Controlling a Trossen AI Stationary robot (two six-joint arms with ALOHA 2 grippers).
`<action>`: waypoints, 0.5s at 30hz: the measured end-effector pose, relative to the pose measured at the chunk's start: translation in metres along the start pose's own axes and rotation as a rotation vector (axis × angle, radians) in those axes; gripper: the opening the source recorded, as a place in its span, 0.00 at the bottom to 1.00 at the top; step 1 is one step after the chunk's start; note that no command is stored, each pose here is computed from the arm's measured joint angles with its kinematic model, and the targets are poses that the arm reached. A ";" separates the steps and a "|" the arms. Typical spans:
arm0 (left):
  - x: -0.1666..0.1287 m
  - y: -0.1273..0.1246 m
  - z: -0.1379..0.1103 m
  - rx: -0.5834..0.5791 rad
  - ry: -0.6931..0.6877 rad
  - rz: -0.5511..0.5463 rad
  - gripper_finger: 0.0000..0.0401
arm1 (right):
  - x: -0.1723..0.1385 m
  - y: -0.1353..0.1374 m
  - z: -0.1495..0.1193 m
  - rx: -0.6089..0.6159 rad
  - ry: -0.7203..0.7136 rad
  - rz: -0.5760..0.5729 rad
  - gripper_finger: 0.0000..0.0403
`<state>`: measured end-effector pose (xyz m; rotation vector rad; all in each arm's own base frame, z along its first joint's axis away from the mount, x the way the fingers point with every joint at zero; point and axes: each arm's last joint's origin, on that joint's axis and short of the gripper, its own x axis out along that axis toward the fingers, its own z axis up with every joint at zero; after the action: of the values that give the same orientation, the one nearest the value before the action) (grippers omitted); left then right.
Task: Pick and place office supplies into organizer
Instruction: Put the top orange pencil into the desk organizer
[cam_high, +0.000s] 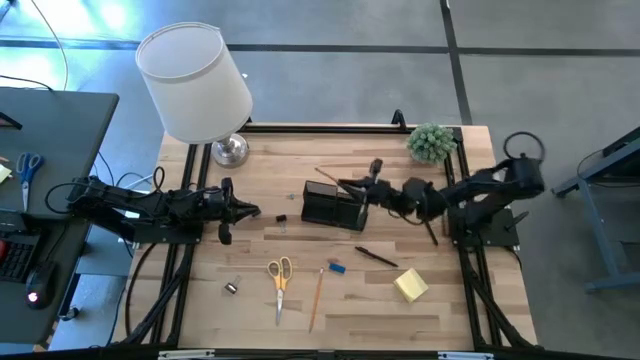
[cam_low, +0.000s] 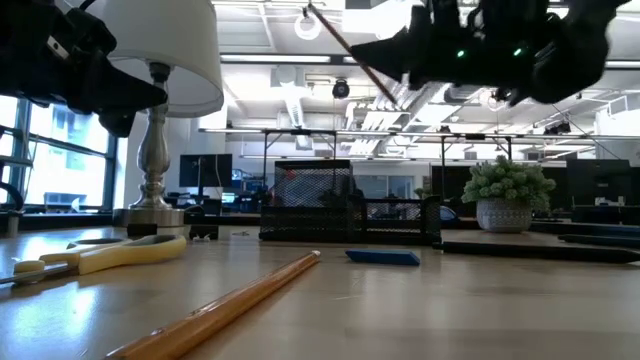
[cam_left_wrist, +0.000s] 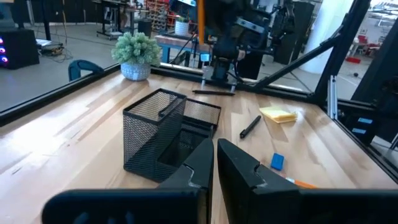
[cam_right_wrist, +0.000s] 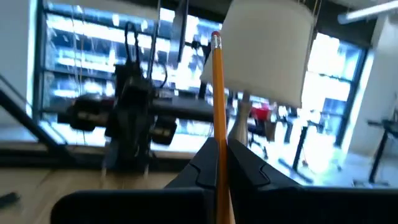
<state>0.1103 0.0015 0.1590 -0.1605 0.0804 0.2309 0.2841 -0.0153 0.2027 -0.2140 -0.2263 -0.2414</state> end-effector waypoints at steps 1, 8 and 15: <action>0.000 0.000 0.000 0.001 0.001 0.000 0.03 | 0.004 -0.004 -0.004 0.004 -0.018 0.004 0.01; 0.000 0.001 -0.001 0.003 0.009 0.023 0.03 | 0.050 -0.015 -0.035 0.063 -0.031 0.095 0.01; 0.000 0.001 -0.005 0.002 0.048 0.009 0.03 | 0.088 -0.008 -0.058 0.067 0.015 0.151 0.02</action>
<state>0.1097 0.0016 0.1541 -0.1638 0.1294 0.2365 0.3765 -0.0548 0.1705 -0.1615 -0.2018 -0.0858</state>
